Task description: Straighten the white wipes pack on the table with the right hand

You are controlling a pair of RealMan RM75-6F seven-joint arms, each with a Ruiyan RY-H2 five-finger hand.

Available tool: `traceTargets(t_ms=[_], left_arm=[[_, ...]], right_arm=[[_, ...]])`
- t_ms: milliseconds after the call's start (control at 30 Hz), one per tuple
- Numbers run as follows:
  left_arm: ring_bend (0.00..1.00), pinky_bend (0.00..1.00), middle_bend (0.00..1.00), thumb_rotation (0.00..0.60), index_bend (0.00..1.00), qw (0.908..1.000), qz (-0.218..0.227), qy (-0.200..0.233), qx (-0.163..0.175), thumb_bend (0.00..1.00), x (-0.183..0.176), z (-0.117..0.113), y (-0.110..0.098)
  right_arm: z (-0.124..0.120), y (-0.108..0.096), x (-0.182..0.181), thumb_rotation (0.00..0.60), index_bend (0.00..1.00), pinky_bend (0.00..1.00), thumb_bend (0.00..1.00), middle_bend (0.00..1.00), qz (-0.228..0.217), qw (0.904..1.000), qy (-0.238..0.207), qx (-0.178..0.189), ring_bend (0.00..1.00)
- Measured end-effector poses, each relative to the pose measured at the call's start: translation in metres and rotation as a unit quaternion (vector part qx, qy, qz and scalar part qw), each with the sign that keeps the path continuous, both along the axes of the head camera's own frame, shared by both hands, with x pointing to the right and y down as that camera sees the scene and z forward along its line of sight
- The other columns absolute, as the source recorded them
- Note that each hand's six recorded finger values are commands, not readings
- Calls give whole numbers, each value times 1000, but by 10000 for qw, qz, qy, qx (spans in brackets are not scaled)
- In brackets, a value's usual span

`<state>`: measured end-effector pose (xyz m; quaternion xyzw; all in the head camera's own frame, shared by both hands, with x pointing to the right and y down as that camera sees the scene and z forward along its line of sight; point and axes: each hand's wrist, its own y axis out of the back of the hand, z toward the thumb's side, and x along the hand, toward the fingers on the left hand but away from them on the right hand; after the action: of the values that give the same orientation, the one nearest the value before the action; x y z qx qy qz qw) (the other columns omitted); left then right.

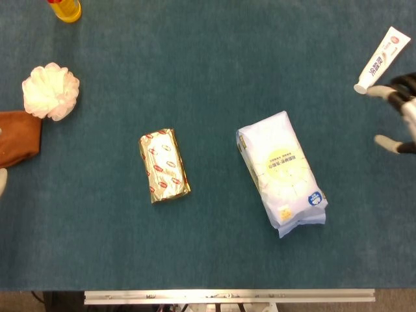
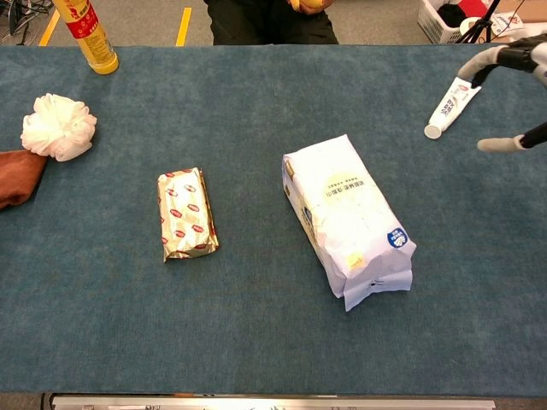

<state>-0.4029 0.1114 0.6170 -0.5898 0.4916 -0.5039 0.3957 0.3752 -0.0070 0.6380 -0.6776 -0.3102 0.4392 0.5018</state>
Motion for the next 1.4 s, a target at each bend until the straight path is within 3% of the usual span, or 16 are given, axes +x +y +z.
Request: traceTargets(t_ms=[367, 867, 1067, 1200, 1400], left_arm=[[187, 248, 245, 600, 245, 9999, -107, -100, -37, 346, -7, 1, 3], [187, 248, 244, 600, 245, 9996, -191, -184, -73, 346, -11, 1, 5], [187, 248, 244, 600, 245, 9995, -224, -207, -73, 346, -14, 1, 6], [187, 248, 245, 600, 245, 9995, -218, -208, -85, 346, -14, 2, 6], [187, 248, 244, 600, 245, 9995, -211, -206, -87, 346, -14, 3, 6]], right_arm=[[40, -24, -78, 600, 294, 220, 0, 298, -1038, 9931, 512, -205, 208], [88, -33, -142, 600, 293, 220, 19, 298, -1577, 9824, 945, -323, 208], [100, -24, -147, 600, 294, 220, 172, 305, -1765, 9773, 1106, -377, 208], [105, -21, -146, 600, 404, 227, 268, 350, -1824, 9748, 1219, -400, 211], [108, -23, -144, 600, 600, 326, 353, 447, -1723, 9768, 1222, -362, 308]])
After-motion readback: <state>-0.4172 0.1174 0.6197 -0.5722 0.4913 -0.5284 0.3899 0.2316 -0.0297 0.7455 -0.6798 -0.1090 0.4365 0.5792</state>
